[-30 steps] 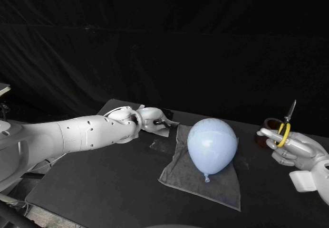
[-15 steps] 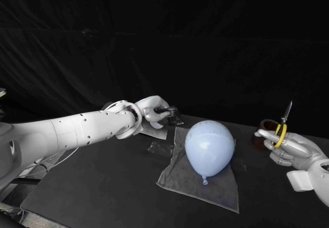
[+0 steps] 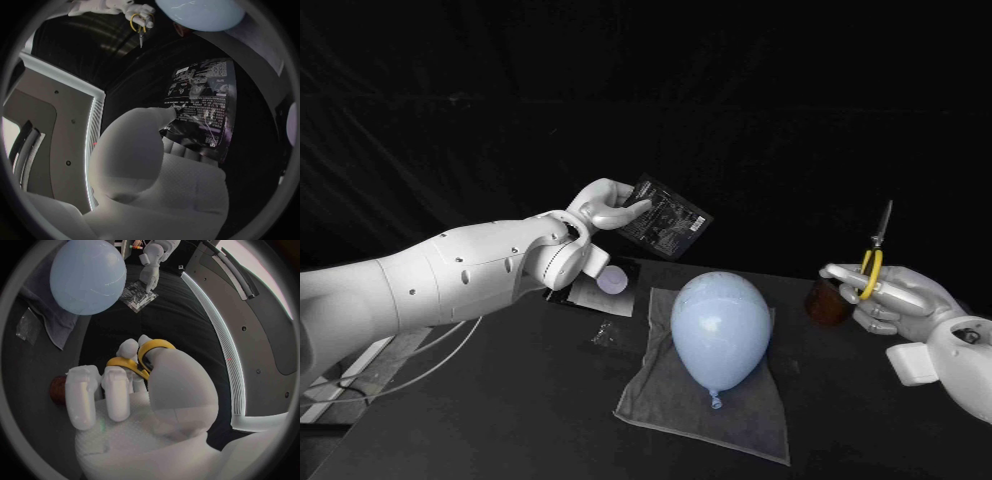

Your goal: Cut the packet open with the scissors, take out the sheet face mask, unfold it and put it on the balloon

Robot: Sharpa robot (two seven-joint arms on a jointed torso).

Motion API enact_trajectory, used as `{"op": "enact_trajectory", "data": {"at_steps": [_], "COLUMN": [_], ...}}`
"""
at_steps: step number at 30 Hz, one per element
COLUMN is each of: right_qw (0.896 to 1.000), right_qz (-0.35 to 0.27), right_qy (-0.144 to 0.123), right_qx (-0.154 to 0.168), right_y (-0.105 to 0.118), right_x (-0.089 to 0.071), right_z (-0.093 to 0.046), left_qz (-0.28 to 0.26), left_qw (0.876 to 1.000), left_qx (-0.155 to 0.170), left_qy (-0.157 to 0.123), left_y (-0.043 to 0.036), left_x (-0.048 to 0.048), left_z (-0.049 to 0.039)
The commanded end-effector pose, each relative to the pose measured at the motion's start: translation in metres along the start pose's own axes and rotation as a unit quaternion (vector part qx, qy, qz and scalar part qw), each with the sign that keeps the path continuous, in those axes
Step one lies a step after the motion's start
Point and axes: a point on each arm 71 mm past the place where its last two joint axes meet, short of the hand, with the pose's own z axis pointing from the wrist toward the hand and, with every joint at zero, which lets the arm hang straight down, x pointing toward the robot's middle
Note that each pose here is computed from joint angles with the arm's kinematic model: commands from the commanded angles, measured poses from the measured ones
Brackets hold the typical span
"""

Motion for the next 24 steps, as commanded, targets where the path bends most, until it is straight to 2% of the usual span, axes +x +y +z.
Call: {"op": "enact_trajectory", "data": {"at_steps": [1, 8, 14, 19, 24], "right_qw": [0.999, 0.997, 0.995, 0.995, 0.994], "right_qz": [-0.027, -0.046, -0.054, -0.055, -0.052], "right_qy": [0.008, 0.006, 0.002, 0.001, 0.0], "right_qx": [-0.03, -0.058, -0.078, -0.089, -0.093], "right_y": [0.011, 0.031, 0.043, 0.048, 0.05], "right_x": [0.001, 0.004, 0.01, 0.02, 0.026], "right_z": [0.003, 0.007, 0.008, 0.007, 0.005], "left_qz": [-0.168, -0.252, -0.295, -0.329, -0.353], "left_qw": [0.986, 0.968, 0.955, 0.944, 0.934], "left_qx": [-0.002, 0.0, -0.009, -0.032, -0.047], "left_qy": [0.013, 0.007, 0.014, 0.019, 0.016], "left_y": [-0.003, -0.0025, 0.0014, 0.0147, 0.0252], "left_x": [0.0103, 0.0246, 0.0468, 0.0746, 0.0945], "left_z": [0.0031, 0.0092, 0.012, 0.0113, 0.0106]}}
